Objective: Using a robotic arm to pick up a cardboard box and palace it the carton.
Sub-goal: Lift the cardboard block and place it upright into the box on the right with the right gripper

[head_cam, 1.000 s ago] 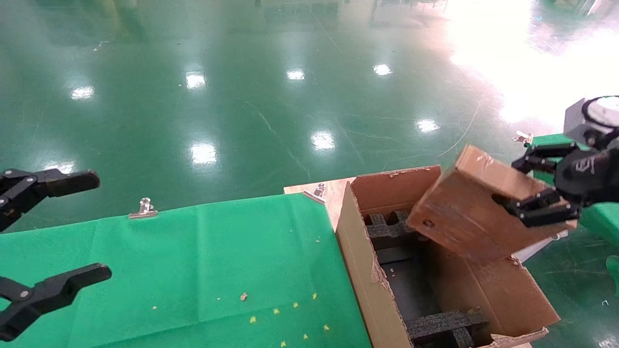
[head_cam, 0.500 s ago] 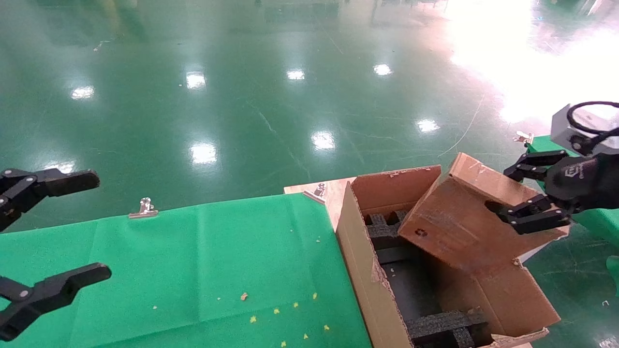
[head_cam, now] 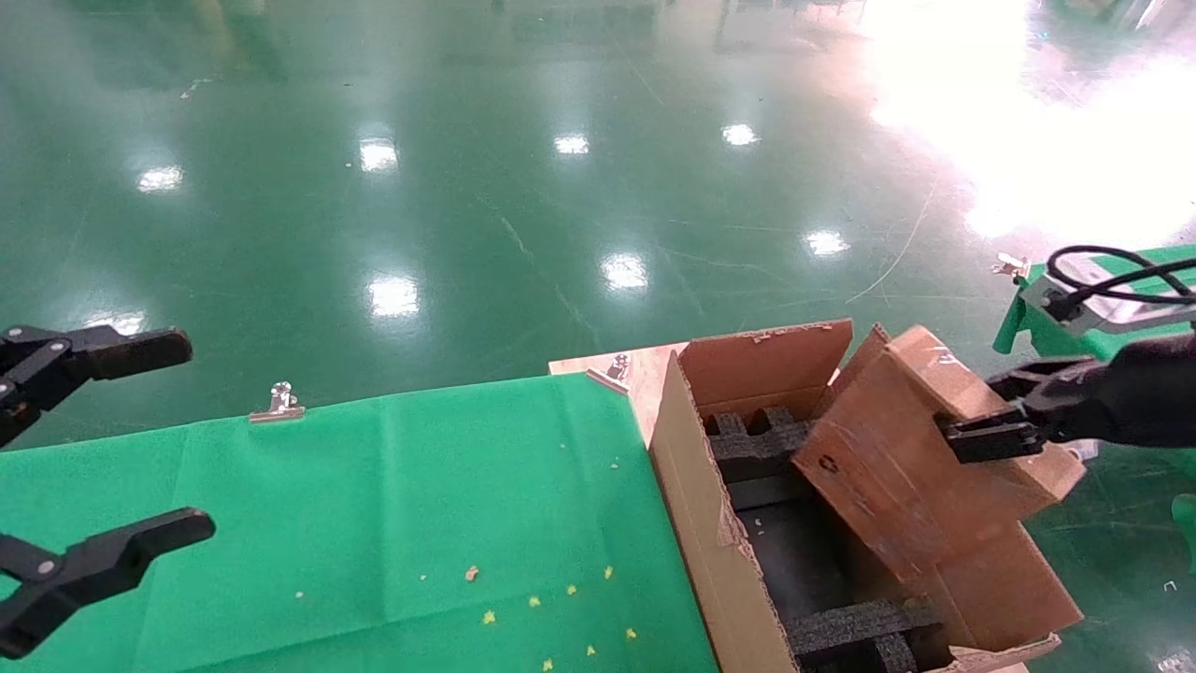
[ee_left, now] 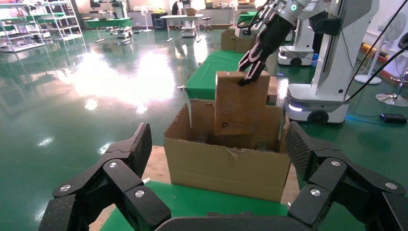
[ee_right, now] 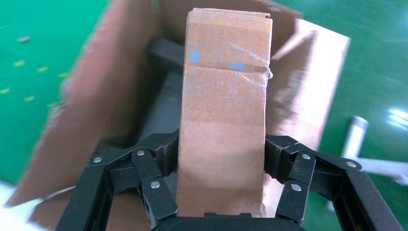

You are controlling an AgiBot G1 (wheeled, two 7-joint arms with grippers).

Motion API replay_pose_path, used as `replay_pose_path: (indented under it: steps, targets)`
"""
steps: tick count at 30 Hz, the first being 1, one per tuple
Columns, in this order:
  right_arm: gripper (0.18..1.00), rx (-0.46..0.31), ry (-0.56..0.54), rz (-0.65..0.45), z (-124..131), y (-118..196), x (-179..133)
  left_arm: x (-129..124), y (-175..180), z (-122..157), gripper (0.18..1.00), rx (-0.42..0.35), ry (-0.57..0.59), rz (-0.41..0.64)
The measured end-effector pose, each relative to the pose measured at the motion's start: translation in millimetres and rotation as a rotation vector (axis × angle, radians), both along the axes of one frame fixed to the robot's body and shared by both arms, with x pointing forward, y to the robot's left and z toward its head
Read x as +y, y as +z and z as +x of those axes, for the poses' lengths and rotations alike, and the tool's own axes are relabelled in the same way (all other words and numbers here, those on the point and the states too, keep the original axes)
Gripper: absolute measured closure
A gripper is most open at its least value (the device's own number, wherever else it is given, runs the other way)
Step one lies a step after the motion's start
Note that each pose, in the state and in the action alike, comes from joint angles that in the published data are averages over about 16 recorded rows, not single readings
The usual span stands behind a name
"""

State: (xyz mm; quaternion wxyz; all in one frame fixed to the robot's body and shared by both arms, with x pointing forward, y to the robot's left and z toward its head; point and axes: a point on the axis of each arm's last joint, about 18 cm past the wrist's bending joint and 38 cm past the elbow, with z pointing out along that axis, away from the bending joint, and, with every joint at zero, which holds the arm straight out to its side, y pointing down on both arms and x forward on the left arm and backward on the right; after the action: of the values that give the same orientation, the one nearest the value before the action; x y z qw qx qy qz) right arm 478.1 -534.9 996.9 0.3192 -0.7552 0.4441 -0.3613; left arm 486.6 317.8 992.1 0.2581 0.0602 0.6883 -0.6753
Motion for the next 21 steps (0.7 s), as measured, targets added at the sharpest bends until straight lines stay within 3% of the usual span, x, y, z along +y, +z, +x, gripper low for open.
replay_pose_path:
  steps: [21]
  targets:
    - [0.858,0.038,-0.197,0.106,11,-11,-8,0,0,0,0.184,0.0,0.0,0.0]
